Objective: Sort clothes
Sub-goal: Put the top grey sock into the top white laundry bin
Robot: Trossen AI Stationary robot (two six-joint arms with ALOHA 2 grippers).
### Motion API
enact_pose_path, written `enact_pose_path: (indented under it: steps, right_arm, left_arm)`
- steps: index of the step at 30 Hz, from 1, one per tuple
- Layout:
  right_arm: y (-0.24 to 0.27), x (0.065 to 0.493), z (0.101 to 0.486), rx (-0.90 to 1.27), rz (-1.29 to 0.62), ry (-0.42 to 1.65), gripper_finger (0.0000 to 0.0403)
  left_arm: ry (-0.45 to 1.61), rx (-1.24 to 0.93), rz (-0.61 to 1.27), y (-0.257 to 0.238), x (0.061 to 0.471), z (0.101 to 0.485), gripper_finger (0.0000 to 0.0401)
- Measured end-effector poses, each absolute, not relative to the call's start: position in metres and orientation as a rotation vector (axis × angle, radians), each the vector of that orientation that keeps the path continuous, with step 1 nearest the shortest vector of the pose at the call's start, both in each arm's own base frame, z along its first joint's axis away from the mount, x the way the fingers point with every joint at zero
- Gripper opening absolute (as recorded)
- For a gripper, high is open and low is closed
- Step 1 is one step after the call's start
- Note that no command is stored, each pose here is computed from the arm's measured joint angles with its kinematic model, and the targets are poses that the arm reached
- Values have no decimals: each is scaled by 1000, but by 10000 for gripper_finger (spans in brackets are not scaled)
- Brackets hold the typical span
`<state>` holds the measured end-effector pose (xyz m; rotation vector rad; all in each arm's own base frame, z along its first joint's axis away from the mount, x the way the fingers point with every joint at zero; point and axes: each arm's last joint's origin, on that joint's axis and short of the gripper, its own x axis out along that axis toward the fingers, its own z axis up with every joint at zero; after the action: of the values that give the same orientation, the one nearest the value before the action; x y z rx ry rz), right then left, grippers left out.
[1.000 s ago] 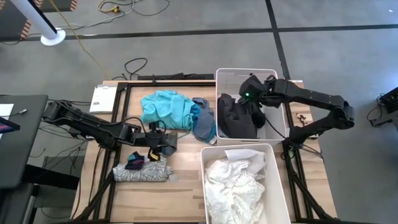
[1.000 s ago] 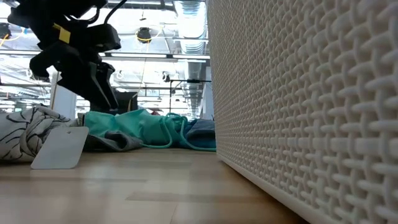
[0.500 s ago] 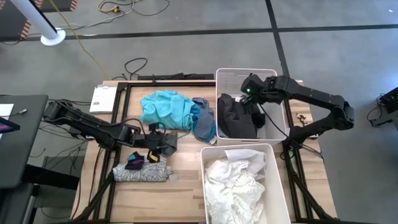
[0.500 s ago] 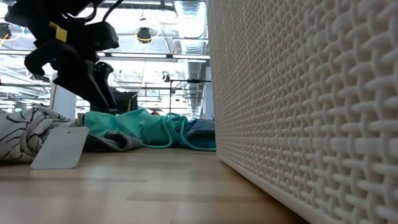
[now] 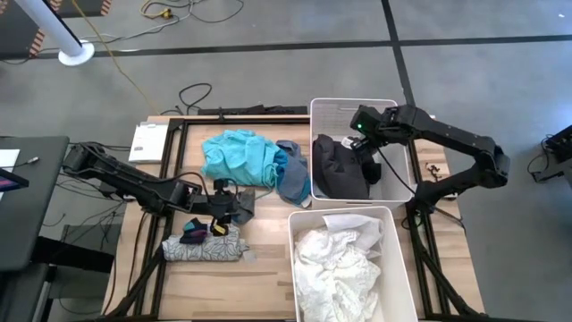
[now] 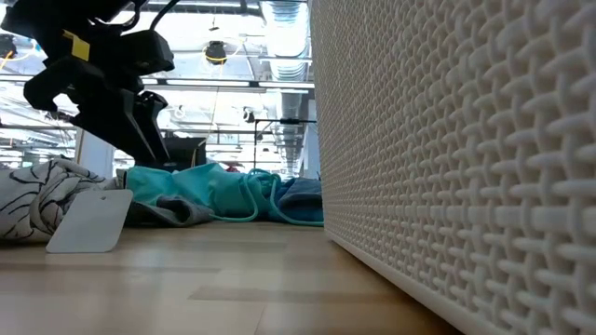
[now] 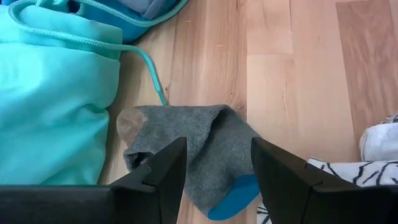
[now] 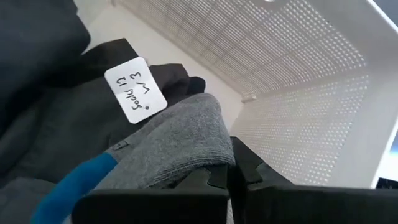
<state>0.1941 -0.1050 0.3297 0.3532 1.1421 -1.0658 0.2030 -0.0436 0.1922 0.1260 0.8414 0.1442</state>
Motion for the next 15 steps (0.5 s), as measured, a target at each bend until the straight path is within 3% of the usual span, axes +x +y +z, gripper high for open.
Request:
enact_pose_path:
  steps: [7, 15]
  right_arm:
    - [-107, 193, 328, 352, -1072, 1174, 22]
    - [-106, 193, 327, 348, -1068, 1184, 126]
  left_arm:
    - [841, 124, 145, -44, 203, 192, 175]
    - [851, 155, 112, -44, 203, 192, 175]
